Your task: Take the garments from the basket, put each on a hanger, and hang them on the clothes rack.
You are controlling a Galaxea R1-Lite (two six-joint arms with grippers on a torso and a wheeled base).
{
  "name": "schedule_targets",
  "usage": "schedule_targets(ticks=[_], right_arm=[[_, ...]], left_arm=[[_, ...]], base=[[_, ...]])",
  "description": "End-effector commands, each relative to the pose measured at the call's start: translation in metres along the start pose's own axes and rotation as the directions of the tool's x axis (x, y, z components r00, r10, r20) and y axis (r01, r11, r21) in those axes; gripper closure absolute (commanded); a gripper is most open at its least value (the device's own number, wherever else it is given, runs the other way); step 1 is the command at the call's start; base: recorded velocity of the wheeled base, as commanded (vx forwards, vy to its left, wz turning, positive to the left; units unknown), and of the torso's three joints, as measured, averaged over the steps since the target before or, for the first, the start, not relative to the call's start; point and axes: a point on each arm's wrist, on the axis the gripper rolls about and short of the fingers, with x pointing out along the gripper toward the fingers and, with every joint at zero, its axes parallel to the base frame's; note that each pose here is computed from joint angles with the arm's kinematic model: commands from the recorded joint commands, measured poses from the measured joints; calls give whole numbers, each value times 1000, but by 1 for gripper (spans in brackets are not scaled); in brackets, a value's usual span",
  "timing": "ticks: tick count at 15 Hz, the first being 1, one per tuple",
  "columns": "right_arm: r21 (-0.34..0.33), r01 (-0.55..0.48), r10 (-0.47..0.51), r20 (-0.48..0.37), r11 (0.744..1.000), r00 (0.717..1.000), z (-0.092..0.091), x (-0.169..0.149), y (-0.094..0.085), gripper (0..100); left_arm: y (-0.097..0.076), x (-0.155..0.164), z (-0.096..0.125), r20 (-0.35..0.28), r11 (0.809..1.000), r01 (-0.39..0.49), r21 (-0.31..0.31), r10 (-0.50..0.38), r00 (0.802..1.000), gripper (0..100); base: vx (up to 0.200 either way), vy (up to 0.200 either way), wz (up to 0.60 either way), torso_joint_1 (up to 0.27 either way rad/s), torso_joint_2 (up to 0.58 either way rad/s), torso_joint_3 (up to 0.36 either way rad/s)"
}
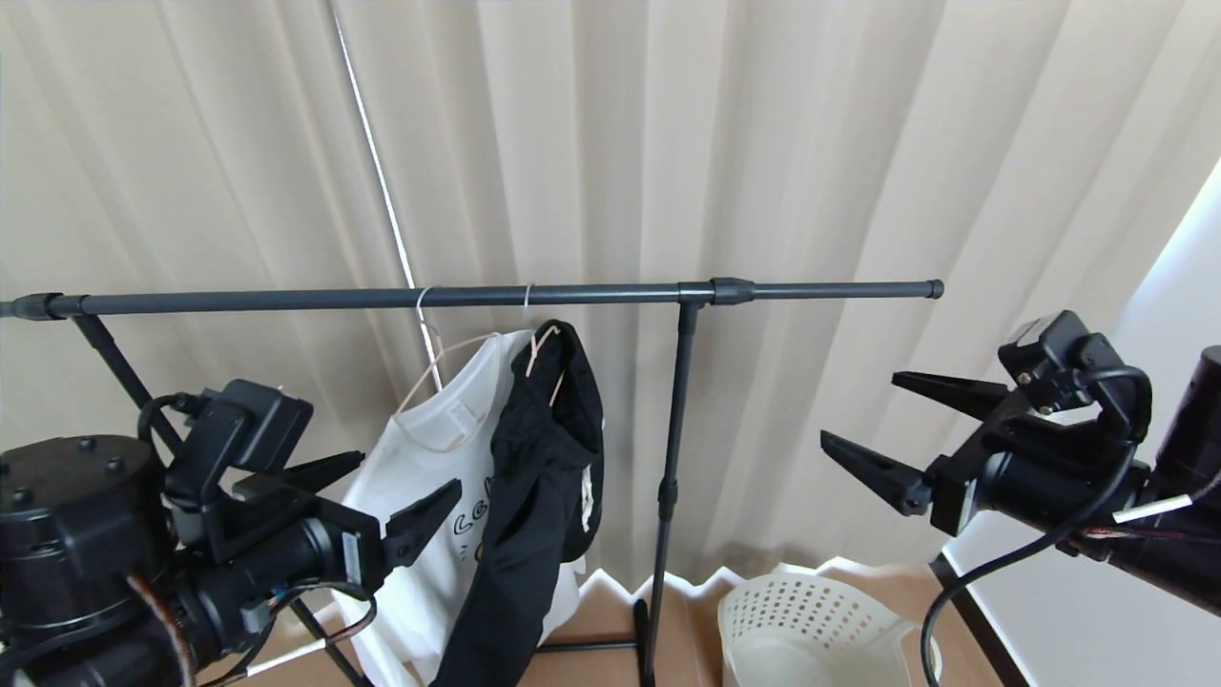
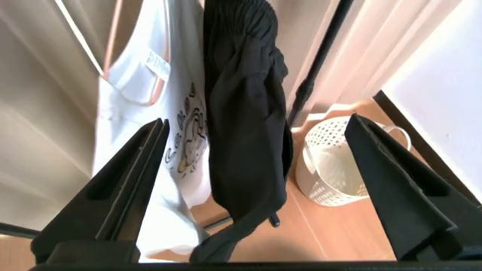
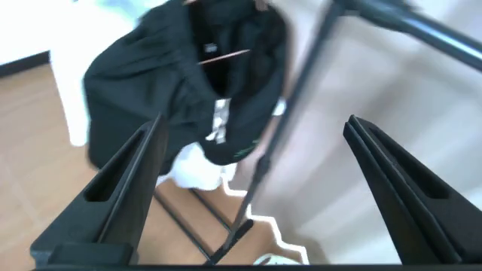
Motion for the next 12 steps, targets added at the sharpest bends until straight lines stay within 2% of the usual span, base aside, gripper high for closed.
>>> schedule_targets(ticks=[1,2,4,5,6,7,9,11,12], right_arm=[[13,127,-127,-8,992,992,3,-37,4,0],[22,168,-168,-11,986,986,3,-61,7,0],[80,181,-180,-17,980,983,-2,-95,14,0],[84,184,-181,-41,979,983,-11,-124,20,0],[83,194,-190,-58,977,980,-17,-136,23,0],[79,223,-214,-103,972,971,-37,-160,30,0],[82,249,-241,-96,965,966,-69,-188,39,0],[86,297,-290,-84,951,953,-98,-206,46,0],[89,321,-314,-87,943,946,-111,-212,50,0]], left_arm=[[2,-30,-9,31,1000,4,15,-5,1000,0],[4,-43,-19,18,1000,9,18,-9,1000,0],[5,-60,-34,3,1000,15,19,-15,1000,0],[4,-72,-45,0,999,28,25,-28,1000,0],[5,-77,-45,6,999,26,21,-27,1000,0],[7,-96,-53,-21,1000,26,12,-26,999,0],[11,-131,-78,-91,998,48,47,-44,995,0],[15,-161,-107,-102,992,64,112,-52,993,0],[16,-170,-114,-81,994,50,99,-42,996,0]], base=[[0,0,0,0,0,0],[0,0,0,0,0,0],[0,0,0,0,0,0],[0,0,0,0,0,0],[0,0,0,0,0,0],[0,0,0,0,0,0],[0,0,0,0,0,0],[0,0,0,0,0,0],[0,0,0,0,0,0]])
